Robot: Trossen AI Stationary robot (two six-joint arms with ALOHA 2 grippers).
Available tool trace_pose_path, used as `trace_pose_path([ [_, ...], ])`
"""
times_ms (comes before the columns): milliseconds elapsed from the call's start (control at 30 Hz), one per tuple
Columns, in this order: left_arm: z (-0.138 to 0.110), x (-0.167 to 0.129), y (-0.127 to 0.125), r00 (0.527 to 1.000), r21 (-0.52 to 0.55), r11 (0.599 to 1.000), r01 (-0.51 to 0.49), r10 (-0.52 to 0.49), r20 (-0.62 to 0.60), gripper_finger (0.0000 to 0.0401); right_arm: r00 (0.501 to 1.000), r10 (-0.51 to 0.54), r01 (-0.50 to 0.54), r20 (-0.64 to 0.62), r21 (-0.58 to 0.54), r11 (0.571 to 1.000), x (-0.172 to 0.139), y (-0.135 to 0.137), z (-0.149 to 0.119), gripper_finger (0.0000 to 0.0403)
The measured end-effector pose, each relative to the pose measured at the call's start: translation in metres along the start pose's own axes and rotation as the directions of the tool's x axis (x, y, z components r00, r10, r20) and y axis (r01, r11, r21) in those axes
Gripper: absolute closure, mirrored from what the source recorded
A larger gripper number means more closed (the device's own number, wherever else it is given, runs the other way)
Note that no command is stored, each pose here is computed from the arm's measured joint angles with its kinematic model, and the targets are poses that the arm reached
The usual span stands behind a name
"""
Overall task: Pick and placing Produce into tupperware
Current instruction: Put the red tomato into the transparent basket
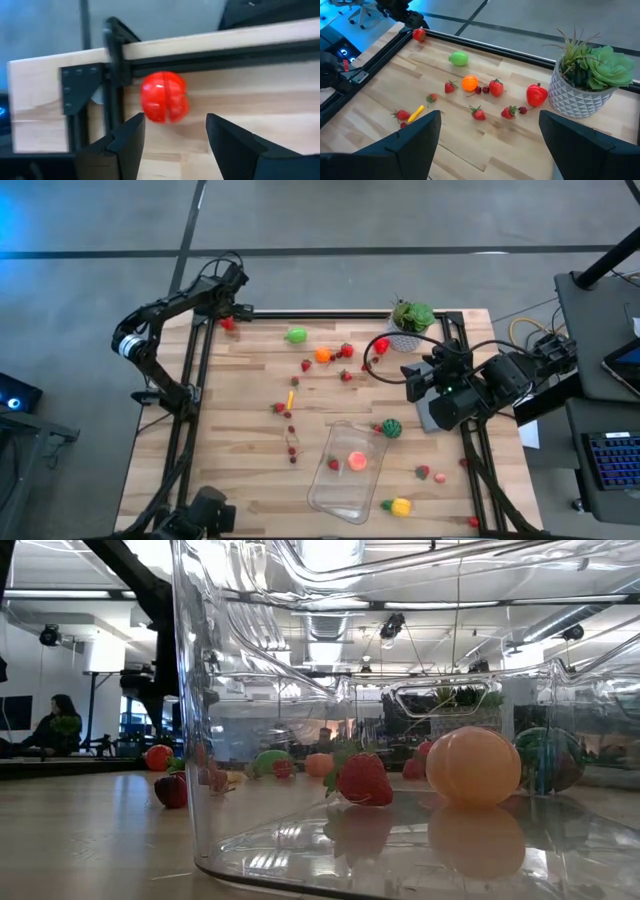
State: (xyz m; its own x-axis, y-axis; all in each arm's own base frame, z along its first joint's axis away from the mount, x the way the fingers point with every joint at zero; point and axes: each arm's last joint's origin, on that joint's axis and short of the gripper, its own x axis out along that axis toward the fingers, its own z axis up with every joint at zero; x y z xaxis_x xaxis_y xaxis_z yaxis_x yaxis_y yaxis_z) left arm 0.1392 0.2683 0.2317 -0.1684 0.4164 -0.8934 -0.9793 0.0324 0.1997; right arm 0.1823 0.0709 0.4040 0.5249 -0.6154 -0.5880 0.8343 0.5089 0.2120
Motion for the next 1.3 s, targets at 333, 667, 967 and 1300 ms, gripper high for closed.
trace_pose_path([
  [333, -0.003, 0.020, 0.001, 0.993, -0.115, 0.992, -0.045, 0.031, -0.118, 0.0165, 1.000, 0.000, 0.000, 0.007, -0.021, 1.000, 0.000, 0.000, 0.000, 0.0074],
  [667, -0.001, 0.045, -0.009, 0.976, -0.129, 0.991, -0.025, -0.003, -0.216, 0.0122, 1.000, -0.002, 0.002, 0.007, -0.022, 1.000, 0.000, 0.000, 0.000, 0.0074],
  [967, 0.011, 0.056, 0.001, 0.987, -0.199, 0.980, -0.017, -0.015, -0.157, 0.0122, 1.000, -0.005, 0.005, 0.008, 0.005, 1.000, 0.001, 0.000, 0.001, 0.0074],
  [1300, 0.008, 0.071, 0.005, 0.982, -0.191, 0.981, -0.037, 0.000, -0.191, 0.0130, 1.000, -0.008, 0.007, 0.012, 0.020, 1.000, 0.001, 0.000, 0.001, 0.0074],
])
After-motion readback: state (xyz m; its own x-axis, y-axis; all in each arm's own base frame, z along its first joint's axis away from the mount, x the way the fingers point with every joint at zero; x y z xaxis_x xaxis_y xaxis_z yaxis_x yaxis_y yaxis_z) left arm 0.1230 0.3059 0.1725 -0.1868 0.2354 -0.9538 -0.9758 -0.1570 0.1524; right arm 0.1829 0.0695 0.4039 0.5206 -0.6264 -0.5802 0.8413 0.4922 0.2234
